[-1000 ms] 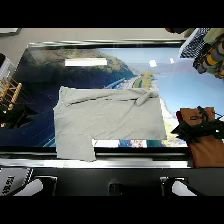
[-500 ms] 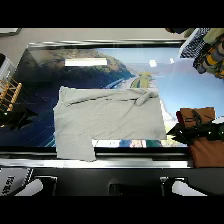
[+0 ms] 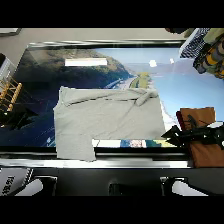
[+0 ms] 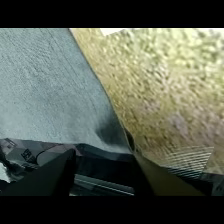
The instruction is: Fold the clothes and pants, and hang the long-sleeved shirts on hangers.
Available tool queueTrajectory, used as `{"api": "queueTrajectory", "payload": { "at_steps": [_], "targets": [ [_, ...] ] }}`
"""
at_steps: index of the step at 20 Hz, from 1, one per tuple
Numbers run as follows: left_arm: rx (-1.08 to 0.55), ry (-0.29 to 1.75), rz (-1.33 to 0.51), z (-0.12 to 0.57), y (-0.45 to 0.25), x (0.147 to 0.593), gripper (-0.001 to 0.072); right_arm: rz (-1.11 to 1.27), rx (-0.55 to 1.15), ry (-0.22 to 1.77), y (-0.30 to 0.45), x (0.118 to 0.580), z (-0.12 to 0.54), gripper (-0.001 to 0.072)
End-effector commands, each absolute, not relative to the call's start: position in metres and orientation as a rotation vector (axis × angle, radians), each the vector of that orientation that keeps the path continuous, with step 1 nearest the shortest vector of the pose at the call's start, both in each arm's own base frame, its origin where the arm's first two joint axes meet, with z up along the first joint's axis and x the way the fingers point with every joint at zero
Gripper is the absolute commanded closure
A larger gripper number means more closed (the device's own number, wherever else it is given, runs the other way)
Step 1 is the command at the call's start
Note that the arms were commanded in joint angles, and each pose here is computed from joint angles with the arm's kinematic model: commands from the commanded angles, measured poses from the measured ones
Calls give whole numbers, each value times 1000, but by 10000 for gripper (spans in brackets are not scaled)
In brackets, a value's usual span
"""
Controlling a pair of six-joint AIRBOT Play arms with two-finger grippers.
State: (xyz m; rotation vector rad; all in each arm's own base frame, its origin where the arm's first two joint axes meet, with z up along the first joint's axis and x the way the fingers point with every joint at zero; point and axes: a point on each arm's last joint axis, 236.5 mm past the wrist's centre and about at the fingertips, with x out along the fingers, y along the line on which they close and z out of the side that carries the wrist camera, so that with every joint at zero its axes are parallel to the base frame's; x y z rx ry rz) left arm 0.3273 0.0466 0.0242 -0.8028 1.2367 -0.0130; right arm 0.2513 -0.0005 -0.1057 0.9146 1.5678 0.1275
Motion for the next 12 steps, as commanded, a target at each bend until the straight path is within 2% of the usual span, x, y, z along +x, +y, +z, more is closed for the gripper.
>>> {"api": "queueTrajectory", "payload": {
  "at_steps": [1, 3, 8, 11, 12],
  "targets": [
    [-784, 1264, -6, 21, 48, 320, 233, 100, 898, 1493, -6, 264, -116, 316],
    [-727, 1295, 36, 14, 59, 309, 233, 86, 903, 1468, -8, 270, -116, 349],
    [-775, 1311, 85, -18, 62, 273, 233, 78, 881, 1446, -13, 274, -119, 364],
    [-822, 1332, 22, -36, 44, 260, 233, 142, 864, 1450, -6, 271, -114, 597],
    [-827, 1334, 19, -41, 41, 259, 233, 153, 860, 1449, -5, 271, -114, 649]
  ]
}}
